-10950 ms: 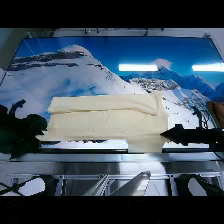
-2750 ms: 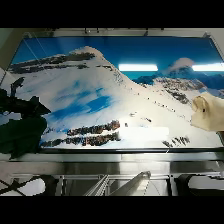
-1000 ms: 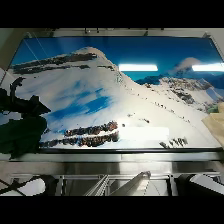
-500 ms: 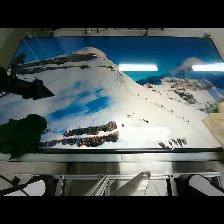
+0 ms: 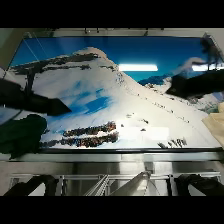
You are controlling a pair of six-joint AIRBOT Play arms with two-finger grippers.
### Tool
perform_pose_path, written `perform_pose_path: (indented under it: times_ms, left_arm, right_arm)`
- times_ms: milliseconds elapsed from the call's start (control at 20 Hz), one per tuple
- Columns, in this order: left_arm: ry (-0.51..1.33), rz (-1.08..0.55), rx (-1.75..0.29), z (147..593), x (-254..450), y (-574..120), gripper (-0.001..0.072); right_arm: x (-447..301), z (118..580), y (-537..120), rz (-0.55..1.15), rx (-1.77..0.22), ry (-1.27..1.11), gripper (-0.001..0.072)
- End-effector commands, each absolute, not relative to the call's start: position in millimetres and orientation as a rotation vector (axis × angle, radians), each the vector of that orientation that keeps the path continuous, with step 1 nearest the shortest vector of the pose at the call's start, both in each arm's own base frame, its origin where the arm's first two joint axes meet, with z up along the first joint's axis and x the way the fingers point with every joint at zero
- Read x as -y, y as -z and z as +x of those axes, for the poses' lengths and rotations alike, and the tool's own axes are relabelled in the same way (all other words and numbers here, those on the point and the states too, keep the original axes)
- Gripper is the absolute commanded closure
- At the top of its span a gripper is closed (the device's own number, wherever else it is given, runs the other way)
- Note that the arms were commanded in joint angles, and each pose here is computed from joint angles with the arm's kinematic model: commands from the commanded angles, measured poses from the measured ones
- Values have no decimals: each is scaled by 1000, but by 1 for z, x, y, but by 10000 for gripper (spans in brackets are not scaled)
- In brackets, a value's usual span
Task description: Fold the shirts.
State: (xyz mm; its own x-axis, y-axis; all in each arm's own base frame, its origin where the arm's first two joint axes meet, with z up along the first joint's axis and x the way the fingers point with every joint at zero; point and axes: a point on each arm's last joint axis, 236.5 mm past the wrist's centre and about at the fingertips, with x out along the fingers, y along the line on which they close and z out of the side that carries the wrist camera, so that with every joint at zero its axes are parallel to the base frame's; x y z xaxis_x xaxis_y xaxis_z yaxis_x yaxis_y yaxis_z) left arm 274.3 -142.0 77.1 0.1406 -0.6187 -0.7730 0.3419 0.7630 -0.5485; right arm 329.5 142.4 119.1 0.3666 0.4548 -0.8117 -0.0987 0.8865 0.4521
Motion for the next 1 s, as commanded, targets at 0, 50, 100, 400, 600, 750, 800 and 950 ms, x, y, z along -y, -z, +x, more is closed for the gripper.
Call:
perform_pose_path:
  times_ms: [0, 50, 100, 400, 600, 750, 800, 950]
  left_arm:
    - [697, -286, -1264, 217, 148, -54, 690]
    - [693, -291, -1268, 205, 148, -48, 690]
    - [693, -291, -1268, 195, 148, -43, 690]
    - [681, -290, -1224, 173, 148, -37, 689]
    - [682, -280, -1199, 172, 148, -42, 691]
    - [681, -280, -1198, 172, 148, -42, 692]
    - [681, -280, -1198, 172, 148, -42, 692]
    - [680, -280, -1196, 173, 147, -42, 692]
  right_arm:
    - [-227, 275, -101, 181, -1032, -619, 689]
    - [-236, 262, -90, 163, -1014, -647, 689]
    - [-240, 254, -81, 165, -993, -661, 690]
    - [-237, 252, -69, 178, -998, -649, 689]
    - [-238, 247, -67, 190, -1023, -651, 688]
    - [-238, 247, -67, 190, -1023, -651, 688]
    - [-238, 247, -67, 191, -1023, -650, 688]
    - [-238, 247, -67, 190, -1023, -651, 688]
